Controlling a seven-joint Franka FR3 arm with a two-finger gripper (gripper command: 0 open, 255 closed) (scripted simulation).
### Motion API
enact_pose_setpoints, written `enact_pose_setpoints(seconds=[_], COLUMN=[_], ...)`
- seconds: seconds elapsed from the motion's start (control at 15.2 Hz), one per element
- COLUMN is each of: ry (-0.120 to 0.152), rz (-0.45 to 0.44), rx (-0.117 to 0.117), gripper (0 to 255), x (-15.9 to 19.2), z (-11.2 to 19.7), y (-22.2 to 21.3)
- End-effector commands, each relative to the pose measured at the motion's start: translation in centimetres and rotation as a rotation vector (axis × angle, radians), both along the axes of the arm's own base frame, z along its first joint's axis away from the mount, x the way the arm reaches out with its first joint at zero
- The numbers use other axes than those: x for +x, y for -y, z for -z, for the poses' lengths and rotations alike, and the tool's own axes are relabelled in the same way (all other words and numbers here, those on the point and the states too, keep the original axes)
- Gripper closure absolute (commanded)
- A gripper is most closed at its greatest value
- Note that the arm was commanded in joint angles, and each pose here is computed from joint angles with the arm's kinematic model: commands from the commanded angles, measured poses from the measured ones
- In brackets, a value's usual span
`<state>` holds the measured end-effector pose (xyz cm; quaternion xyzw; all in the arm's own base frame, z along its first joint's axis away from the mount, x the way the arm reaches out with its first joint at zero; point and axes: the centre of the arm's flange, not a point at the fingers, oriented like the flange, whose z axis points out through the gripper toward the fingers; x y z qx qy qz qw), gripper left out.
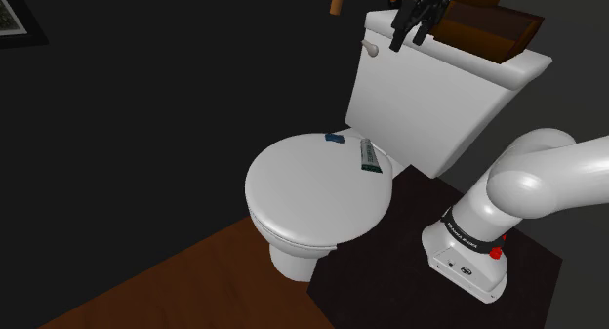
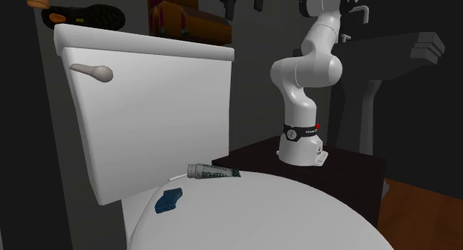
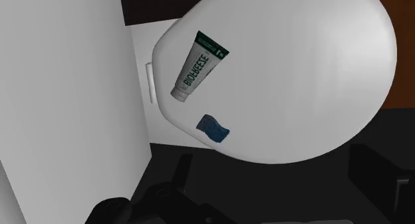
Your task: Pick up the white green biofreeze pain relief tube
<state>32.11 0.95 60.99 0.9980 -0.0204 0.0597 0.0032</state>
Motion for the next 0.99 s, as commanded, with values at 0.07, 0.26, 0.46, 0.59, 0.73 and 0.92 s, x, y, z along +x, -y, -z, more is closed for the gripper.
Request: enact_pose_setpoints(seconds=[0.07, 0.26, 0.46, 0.59, 0.73, 0.92], ry=[0.003, 0.013, 0.023, 0.029, 0.036, 0.045], rz=[0.022, 0.087, 0.153, 0.197, 0.240, 0.306], rx=[0.000, 0.000, -0.001, -0.001, -0.001, -0.001], gripper=[0, 0, 0, 0, 0, 0], x=[0.0, 0.2, 0.3, 0.4, 0.5, 0.6], z=[1.3, 5.2, 9.1, 11.7, 14.3, 18.1], y=[0.2, 0.9, 1.5, 2.0, 2.4, 3.1])
